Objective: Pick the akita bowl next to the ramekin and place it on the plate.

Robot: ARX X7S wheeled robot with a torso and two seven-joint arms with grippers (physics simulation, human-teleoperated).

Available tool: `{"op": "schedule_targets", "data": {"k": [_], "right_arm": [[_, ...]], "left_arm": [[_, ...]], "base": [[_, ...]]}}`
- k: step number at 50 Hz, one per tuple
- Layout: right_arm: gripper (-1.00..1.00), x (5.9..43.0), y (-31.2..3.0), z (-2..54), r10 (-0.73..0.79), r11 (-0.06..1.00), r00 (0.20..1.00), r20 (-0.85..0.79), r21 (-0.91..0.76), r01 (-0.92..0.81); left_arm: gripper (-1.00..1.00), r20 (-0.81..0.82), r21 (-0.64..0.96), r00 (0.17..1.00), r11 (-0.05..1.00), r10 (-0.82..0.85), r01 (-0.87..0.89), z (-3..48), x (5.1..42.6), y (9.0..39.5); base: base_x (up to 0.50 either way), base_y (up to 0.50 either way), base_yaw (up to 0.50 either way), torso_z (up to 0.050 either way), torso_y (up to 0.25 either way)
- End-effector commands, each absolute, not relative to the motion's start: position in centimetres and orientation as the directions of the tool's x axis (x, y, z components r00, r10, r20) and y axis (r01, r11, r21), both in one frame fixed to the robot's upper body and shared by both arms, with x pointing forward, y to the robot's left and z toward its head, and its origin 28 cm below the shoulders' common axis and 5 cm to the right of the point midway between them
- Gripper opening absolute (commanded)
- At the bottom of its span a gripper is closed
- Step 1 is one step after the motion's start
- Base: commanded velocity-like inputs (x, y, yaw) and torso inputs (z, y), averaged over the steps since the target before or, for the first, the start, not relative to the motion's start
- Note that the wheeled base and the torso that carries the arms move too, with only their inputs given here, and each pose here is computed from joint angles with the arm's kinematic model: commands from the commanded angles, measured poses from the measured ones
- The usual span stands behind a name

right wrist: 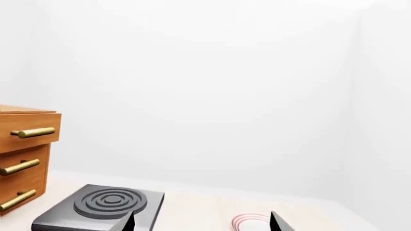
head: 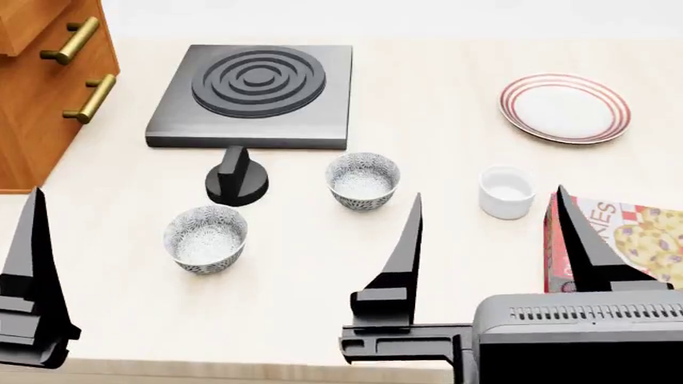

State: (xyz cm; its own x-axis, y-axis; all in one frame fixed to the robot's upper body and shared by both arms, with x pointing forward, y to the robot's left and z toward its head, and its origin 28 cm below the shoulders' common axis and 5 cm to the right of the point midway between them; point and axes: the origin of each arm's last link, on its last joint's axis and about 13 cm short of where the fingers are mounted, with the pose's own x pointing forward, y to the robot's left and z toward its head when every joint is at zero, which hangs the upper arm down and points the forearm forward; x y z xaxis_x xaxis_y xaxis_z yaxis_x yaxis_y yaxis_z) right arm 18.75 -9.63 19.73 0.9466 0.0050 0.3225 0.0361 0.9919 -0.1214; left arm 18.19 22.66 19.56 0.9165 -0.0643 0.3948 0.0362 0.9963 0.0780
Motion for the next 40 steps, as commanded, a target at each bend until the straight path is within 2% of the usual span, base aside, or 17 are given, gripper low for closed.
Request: {"op": "schedule_targets", "data": {"k": [1, 20, 40], "right_arm": [[1.0, 18.73, -9.75, 19.8, 0.001, 0.994, 0.945, 0.328, -0.1, 0.034], [1.0, 19.05, -9.87, 19.59, -0.003, 0.995, 0.947, 0.322, -0.095, 0.036], [1.0, 18.9, -9.85, 19.41, -0.002, 0.995, 0.947, 0.32, -0.094, 0.034]], "left_arm": [[1.0, 0.395, 0.084, 0.917, 0.996, -0.059, 0.028, 19.67, 18.28, 22.78], [1.0, 0.385, 0.096, 0.921, 0.995, -0.053, 0.018, 19.31, 18.79, 22.74], [1.0, 0.378, 0.094, 0.924, 0.996, -0.049, 0.014, 19.13, 18.77, 22.76]], "base": [[0.2, 0.0, 0.0, 0.0, 0.0], [0.25, 0.0, 0.0, 0.0, 0.0], [0.37, 0.0, 0.0, 0.0, 0.0]]}}
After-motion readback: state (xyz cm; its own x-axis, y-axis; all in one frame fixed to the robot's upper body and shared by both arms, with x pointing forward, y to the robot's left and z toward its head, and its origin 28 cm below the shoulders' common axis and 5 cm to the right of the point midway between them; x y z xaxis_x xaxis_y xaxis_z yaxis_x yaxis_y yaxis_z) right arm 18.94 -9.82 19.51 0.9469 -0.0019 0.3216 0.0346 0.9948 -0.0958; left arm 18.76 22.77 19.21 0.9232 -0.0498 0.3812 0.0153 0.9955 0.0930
